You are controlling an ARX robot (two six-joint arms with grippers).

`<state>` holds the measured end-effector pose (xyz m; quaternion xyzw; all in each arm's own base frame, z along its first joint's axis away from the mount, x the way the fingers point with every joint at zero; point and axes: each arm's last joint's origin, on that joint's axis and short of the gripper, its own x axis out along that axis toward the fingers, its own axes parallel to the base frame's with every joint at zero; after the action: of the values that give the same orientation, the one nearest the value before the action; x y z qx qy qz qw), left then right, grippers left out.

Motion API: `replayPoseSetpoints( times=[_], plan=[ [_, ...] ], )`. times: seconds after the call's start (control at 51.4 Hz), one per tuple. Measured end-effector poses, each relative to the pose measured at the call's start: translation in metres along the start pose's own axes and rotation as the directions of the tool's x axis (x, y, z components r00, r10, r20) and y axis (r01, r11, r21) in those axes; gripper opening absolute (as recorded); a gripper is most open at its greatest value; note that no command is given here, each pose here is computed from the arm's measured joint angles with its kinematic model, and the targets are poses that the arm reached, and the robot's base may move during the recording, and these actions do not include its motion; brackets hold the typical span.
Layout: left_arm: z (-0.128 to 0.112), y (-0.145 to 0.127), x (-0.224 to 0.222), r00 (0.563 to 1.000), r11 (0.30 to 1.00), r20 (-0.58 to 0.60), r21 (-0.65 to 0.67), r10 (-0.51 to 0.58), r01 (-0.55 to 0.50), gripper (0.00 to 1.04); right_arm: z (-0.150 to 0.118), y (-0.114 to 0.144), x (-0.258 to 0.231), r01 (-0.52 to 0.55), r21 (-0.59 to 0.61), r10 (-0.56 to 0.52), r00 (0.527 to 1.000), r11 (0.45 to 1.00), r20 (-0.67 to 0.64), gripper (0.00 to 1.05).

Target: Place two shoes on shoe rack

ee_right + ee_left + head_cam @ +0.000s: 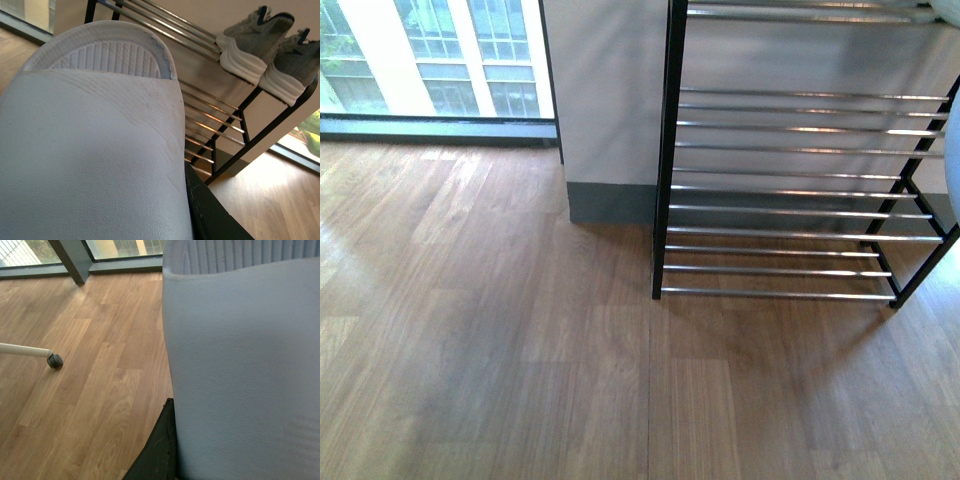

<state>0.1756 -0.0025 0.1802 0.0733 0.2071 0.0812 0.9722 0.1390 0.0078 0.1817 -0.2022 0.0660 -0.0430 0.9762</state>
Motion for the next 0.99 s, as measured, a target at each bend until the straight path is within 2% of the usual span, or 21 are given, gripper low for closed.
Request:
replayPoseSetpoints(
  times=[0.992],
  plan=[
    [-0.0002,-0.0002,0.0003,1.0,1.0,-0.002,0.001,-0.001,0.001,0.02,-0.0002,0.0002,0.0003,-0.001,0.002,0.001,1.0,1.0,-0.003,0.01]
  ],
)
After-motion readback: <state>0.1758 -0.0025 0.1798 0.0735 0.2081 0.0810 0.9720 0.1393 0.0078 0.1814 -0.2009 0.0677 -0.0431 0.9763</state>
